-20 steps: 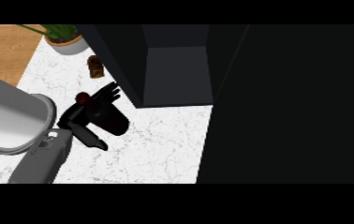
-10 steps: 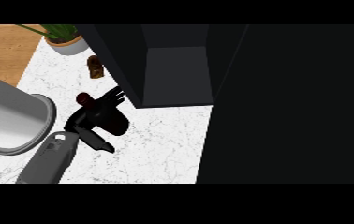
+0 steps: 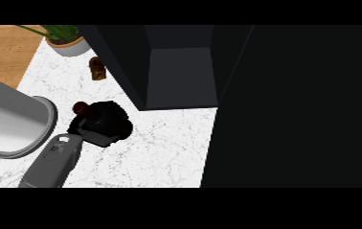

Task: Pick up the wine, place it into the cabinet and close the cabinet

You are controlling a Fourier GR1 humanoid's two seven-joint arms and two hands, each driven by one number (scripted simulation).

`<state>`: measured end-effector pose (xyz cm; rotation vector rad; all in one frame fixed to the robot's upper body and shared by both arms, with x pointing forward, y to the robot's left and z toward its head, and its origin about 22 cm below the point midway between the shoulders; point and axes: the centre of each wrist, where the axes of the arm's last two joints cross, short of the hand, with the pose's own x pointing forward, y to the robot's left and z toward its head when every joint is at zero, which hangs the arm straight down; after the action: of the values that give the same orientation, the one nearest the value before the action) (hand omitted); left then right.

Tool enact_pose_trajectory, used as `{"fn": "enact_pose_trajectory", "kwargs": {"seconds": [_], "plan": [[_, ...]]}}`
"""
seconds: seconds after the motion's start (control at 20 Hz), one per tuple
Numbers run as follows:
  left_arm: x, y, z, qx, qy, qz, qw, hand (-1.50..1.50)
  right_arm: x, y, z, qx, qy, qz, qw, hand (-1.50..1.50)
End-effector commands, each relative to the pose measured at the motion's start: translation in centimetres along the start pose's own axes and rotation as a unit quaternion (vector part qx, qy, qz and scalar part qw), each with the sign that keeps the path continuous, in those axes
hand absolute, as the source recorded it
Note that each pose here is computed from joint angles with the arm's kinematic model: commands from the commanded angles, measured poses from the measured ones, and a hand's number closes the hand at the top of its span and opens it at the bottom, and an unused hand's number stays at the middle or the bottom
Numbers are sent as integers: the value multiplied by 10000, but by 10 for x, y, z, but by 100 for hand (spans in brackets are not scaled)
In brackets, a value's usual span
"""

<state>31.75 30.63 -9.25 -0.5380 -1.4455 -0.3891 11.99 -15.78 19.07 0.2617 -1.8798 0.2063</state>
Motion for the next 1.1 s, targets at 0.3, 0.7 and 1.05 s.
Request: {"fn": "enact_pose_trajectory", "kwargs": {"seconds": [0.3, 0.7, 1.05], "plan": [[-30, -17, 26, 987, -1056, 47, 9895, 150, 23, -10, 24, -173, -331, -23, 9993, -150], [-51, -45, 49, 2246, -1275, 9, 9661, 150, 36, -11, 38, -232, -330, -41, 9992, -150], [-39, -87, 43, 1846, -1472, 357, 9711, 150, 29, -14, 40, -281, -229, 34, 9993, -150]]}}
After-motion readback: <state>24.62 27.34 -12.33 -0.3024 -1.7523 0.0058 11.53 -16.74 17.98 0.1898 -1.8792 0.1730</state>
